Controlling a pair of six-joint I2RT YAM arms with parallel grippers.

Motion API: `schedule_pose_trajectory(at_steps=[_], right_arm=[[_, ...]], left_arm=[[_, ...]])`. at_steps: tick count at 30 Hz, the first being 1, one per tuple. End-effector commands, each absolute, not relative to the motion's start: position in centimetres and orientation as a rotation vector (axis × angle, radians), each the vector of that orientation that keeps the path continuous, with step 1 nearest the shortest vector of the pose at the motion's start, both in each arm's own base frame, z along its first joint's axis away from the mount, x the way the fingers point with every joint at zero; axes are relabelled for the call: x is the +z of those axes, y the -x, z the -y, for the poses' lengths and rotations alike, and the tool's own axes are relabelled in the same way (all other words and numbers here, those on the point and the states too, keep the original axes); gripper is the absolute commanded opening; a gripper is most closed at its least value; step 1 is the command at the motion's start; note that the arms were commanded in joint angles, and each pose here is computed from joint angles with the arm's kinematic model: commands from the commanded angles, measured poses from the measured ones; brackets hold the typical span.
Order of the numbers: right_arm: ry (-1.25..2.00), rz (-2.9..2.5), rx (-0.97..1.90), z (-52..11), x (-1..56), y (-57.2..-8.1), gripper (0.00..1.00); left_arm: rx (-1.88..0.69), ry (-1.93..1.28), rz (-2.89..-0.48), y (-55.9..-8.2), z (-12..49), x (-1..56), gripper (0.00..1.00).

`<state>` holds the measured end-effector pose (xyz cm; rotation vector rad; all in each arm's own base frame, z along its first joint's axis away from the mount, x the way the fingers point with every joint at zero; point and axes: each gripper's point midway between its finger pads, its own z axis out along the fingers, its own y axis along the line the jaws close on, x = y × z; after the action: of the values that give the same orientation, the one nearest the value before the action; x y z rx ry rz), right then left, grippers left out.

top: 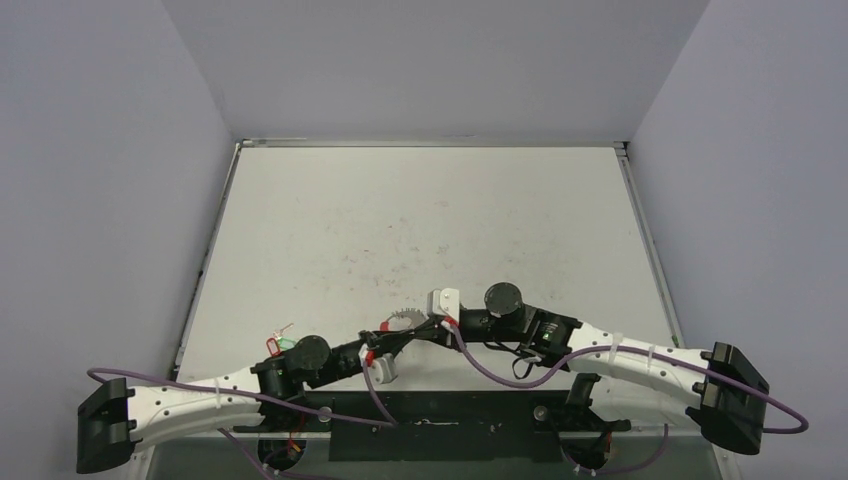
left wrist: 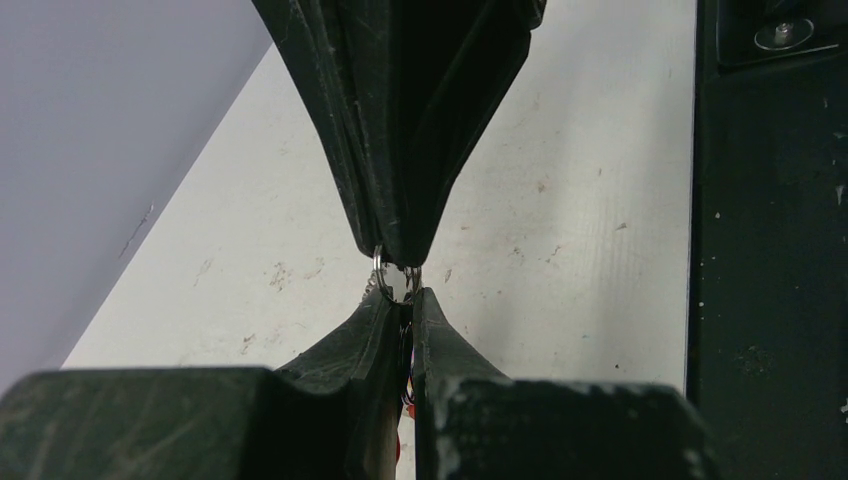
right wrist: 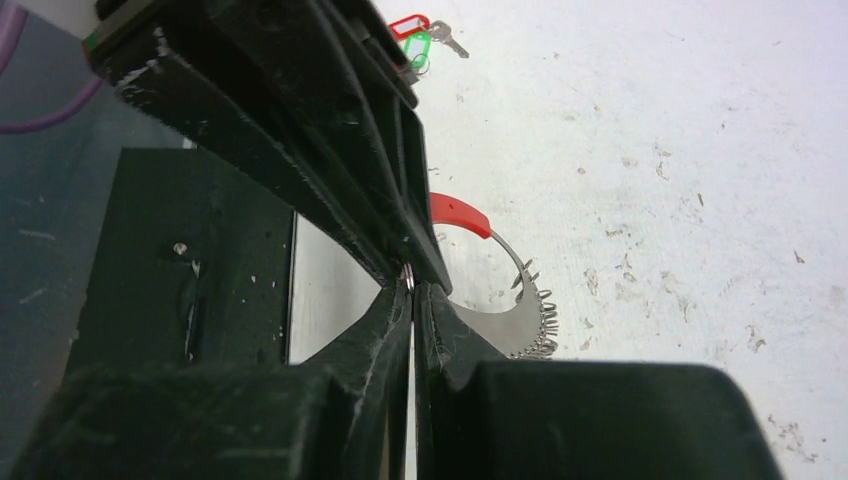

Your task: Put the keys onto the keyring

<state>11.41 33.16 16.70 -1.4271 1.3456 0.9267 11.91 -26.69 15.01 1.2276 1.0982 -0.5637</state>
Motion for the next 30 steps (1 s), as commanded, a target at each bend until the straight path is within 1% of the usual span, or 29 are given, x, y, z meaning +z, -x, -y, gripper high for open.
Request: schedule_pose_trajectory(at_steps=[1,5,10,17,25,30], right_arm=[[1.215,-1.327,1.068,-33.9,21.2,-12.9,0.0],[1.11,-1.426,1.223,-34.2,21.9,-13.6,0.0],[1.052,-1.496,1.297,-34.8,22.3,-14.2,0.0],[0.961,-1.542,1.34,-34.4,22.4,-15.0,0.0],[0.971,-1.29,1.349,-32.9,24.2,-13.2,0.0],[1.013,-1.26,1.3,-32.3,24.1,-12.9,0.0]], left_arm=[[-0.657,-1.151,-0.988,-10.9,27.6,20.2,0.0],[-0.676,-1.108,-0.999,-11.0,27.3,21.0,0.0],[-0.709,-1.038,-1.044,-11.3,27.0,22.3,0.0],[-0.737,-0.931,-1.122,-11.9,25.9,23.2,0.0],[-0.794,-0.79,-1.086,-12.0,24.7,25.3,0.0],[-0.815,-0.754,-1.061,-11.9,24.3,26.4,0.0]])
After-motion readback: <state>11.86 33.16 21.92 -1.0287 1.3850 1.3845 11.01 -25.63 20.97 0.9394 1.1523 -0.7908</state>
